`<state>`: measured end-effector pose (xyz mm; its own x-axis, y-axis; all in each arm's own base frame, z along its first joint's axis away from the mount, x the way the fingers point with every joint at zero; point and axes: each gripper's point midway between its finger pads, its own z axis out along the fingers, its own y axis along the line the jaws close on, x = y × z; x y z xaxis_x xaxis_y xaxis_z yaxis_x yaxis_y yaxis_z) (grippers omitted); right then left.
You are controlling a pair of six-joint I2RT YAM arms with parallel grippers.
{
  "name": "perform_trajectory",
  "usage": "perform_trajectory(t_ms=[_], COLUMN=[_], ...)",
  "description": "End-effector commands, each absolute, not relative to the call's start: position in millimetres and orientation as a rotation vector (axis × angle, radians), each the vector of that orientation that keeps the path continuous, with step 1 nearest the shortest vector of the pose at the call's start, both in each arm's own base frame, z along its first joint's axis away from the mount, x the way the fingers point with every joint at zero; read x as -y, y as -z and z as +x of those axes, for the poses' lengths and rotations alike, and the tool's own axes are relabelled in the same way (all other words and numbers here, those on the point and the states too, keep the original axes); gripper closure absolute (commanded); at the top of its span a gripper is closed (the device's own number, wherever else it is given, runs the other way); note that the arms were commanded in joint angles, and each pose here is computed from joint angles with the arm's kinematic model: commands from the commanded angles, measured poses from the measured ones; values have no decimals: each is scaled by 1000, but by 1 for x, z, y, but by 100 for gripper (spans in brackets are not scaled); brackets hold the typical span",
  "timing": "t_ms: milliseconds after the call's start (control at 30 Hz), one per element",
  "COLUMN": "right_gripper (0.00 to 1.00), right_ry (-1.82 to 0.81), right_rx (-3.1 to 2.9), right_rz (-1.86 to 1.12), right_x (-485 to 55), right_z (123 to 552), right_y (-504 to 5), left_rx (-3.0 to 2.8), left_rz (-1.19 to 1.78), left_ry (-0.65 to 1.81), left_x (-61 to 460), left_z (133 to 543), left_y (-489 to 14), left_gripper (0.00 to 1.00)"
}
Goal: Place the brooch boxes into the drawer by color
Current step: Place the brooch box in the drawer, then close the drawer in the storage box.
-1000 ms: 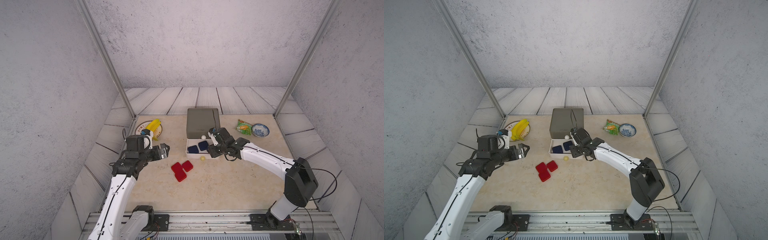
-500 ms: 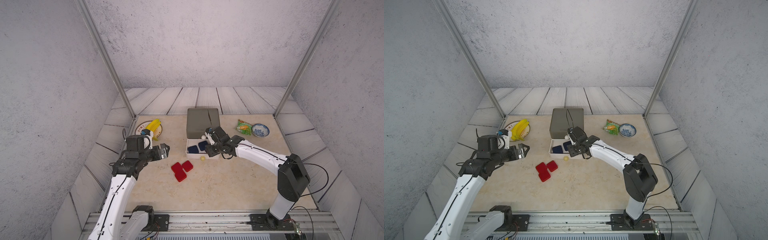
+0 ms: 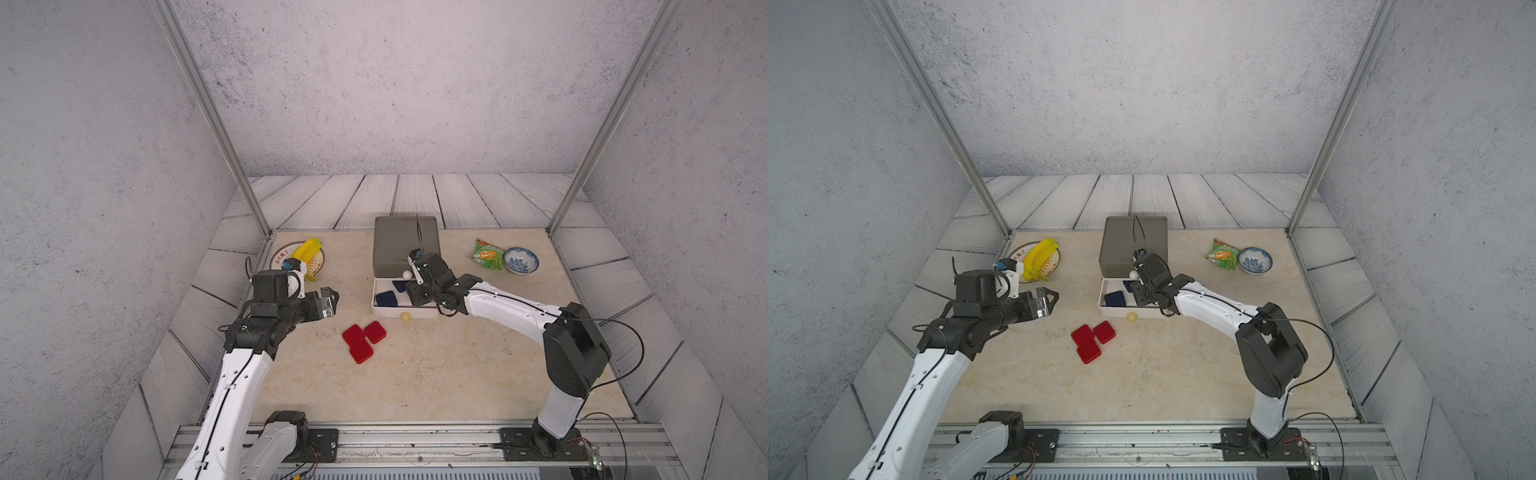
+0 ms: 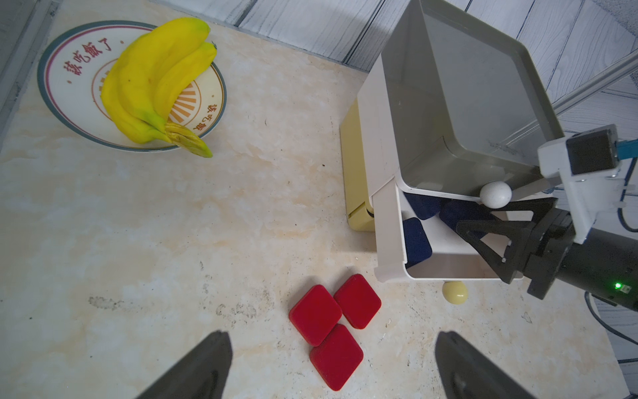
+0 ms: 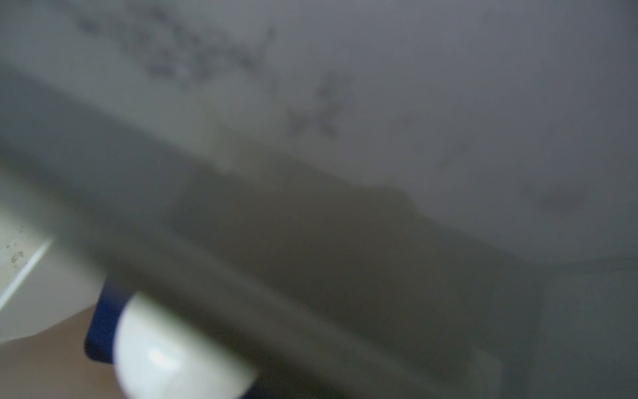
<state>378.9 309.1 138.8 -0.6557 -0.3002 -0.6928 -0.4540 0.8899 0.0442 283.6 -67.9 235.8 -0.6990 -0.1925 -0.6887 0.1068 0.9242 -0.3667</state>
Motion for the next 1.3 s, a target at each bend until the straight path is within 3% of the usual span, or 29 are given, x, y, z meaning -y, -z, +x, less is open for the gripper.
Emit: perform_trajectory(t_ms=[0, 67, 167, 467, 667, 867, 1033, 1133, 1267], right_gripper=[49, 39, 33, 31, 32, 49, 77, 100, 100], right_ry=[-230, -237, -241, -295, -430, -565, -768, -763, -788], right_rx=[-2361, -2365, -2364, -2307, -2273, -2304, -2236, -2259, -2262], right_rz=[-536, -541, -539, -522, -544, -417, -134, -73, -29], right_x=[-296, -295, -292, -287, -288, -282, -268, -264, -273], right_z=[373, 370, 367, 358, 324, 290, 276, 277, 285], right_y=[-123, -122, -122, -157, -176, -164, -158, -147, -139], left_rx=[-2301, -2300, -2301, -2289, -2282, -2278, -2274, -2276, -2271], left_rz=[-44, -40, -43, -46, -50, -55, -62, -63, -59], left_ry=[476, 476, 481, 492, 494, 504, 524, 530, 541], left_x=[68, 68, 68, 69, 69, 70, 72, 72, 74], left_z=[283, 283, 283, 282, 281, 282, 282, 284, 284], left_y=[-235, -236, -236, -239, -242, -243, -244, -243, -246], left_gripper=[1, 1, 2, 1, 1, 1, 1, 1, 1])
